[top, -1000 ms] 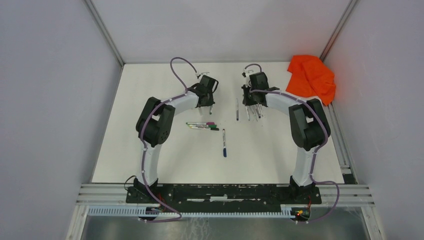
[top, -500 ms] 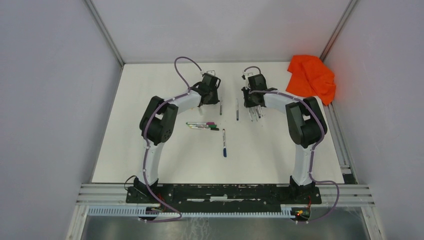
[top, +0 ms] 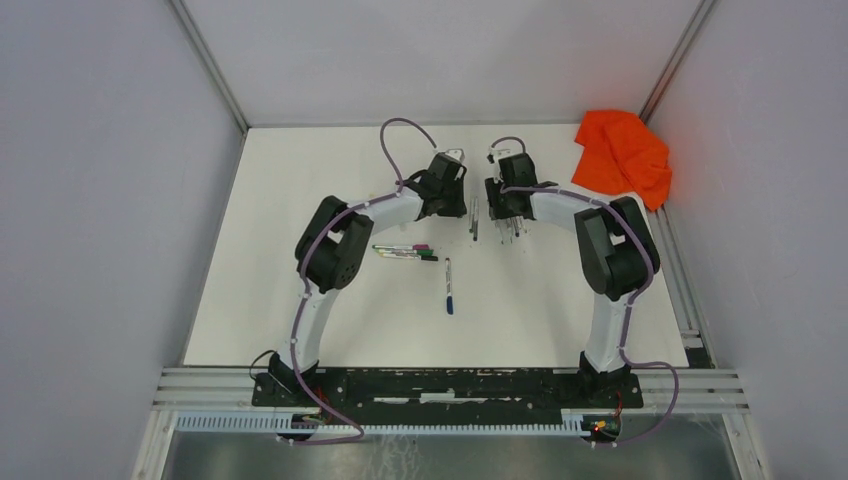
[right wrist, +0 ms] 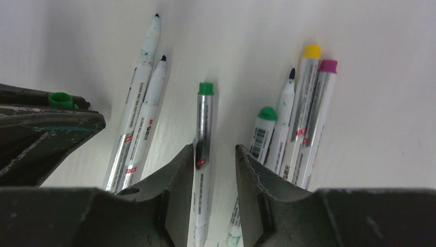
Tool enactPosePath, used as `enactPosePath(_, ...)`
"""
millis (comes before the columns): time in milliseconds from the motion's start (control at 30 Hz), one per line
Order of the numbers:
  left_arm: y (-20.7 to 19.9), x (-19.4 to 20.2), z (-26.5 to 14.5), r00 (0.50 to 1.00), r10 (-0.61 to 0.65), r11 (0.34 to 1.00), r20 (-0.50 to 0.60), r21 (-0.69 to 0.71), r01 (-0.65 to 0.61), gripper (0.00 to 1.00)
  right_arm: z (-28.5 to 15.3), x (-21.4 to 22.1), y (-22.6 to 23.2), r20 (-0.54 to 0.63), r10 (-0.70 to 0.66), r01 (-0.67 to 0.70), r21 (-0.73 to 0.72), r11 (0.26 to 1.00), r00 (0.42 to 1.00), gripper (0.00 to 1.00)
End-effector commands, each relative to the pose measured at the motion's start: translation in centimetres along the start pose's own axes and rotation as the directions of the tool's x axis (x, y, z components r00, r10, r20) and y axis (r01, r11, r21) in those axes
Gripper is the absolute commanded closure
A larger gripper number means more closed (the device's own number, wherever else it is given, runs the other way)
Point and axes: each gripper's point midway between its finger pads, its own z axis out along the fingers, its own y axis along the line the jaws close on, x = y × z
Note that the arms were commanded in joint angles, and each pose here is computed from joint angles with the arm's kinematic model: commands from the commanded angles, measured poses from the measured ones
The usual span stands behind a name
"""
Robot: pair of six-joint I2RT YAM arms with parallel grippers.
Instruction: Open the pen caps
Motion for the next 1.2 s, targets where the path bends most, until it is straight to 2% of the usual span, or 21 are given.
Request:
enactPosePath(0, -0.8, 2.7, 1.0, 0.996, 0.038, 0.999, -0.084, 0.033, -0.035, 0.85, -2.9, -1.9, -0.8, 0.088, -0.008, 0.004, 0.045, 0.999, 0.996, 0.6)
enactPosePath(333, -3.1, 2.8, 0.9, 0.996, 0.036, 0.996, -0.084, 0.09, -0.028, 0.85, -9.4, -4.5, -1.8, 0.252, 0.024, -0.046, 0.085, 0.995, 0.968, 0.59)
enactPosePath(533, -3.8, 3.1, 0.7, 0.996, 0.022, 0.995, -0.089, 0.099, -0.013, 0.83, -11.3, -3.4, -0.3, 0.273, 0.029, -0.04, 0.036, 0.999, 0.962, 0.59)
enactPosePath(667, -1.4, 2.3, -0.1, 0.998, -0.008, 1.0, -0.063, -0.023, 0.007, 0.78, -11.9, -1.8, 1.8, 0.271, 0.018, -0.015, -0.011, 1.0, 0.962, 0.58)
enactPosePath(867, 4.2, 1.7, -2.1, 0.996, -0.087, 0.97, -0.013, -0.229, 0.082, 0.62, -12.3, 1.0, 5.6, 0.27, 0.005, 0.019, -0.085, 0.996, 0.963, 0.57)
enactPosePath(1167, 10.3, 1.6, -5.3, 0.982, -0.176, 0.905, 0.061, -0.382, 0.186, 0.6, -11.9, 3.7, 10.8, 0.241, -0.04, 0.076, -0.142, 0.987, 0.97, 0.57)
